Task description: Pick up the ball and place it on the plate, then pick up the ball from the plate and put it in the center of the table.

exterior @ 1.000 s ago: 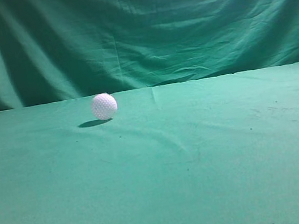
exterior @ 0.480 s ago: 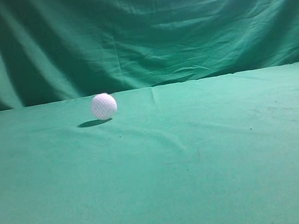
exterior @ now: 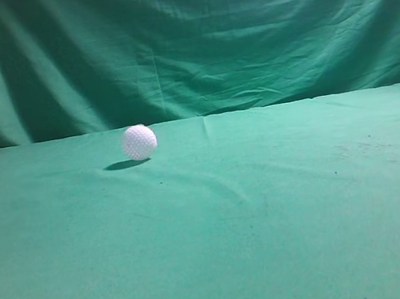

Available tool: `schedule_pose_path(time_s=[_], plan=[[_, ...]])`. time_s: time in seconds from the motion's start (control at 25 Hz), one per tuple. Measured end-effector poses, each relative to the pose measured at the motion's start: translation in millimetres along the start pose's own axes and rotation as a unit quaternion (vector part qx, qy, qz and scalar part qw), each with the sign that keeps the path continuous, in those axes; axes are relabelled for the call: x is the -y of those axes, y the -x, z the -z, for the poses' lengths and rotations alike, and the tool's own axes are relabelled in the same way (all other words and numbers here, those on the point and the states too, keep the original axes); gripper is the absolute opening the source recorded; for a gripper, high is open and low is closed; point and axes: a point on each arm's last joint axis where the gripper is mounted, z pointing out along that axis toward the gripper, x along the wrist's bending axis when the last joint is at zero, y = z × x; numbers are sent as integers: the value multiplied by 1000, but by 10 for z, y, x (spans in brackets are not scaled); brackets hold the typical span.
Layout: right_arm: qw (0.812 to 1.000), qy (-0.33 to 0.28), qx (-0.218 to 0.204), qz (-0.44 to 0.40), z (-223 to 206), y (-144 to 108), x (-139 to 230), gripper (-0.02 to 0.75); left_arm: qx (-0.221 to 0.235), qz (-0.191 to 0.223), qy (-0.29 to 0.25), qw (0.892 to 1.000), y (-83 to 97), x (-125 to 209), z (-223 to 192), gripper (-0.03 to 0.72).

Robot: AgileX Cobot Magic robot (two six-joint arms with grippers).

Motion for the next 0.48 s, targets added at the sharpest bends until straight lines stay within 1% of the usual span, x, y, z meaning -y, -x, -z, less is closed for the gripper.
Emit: schedule_pose_path(time_s=[0.16,0.48], plan=[[1000,0,0,0,0,0,0,52,-9,-9,-2,1000,-16,3,0,0],[1000,0,0,0,0,0,0,52,-10,-7,-2,1000,-18,3,0,0]])
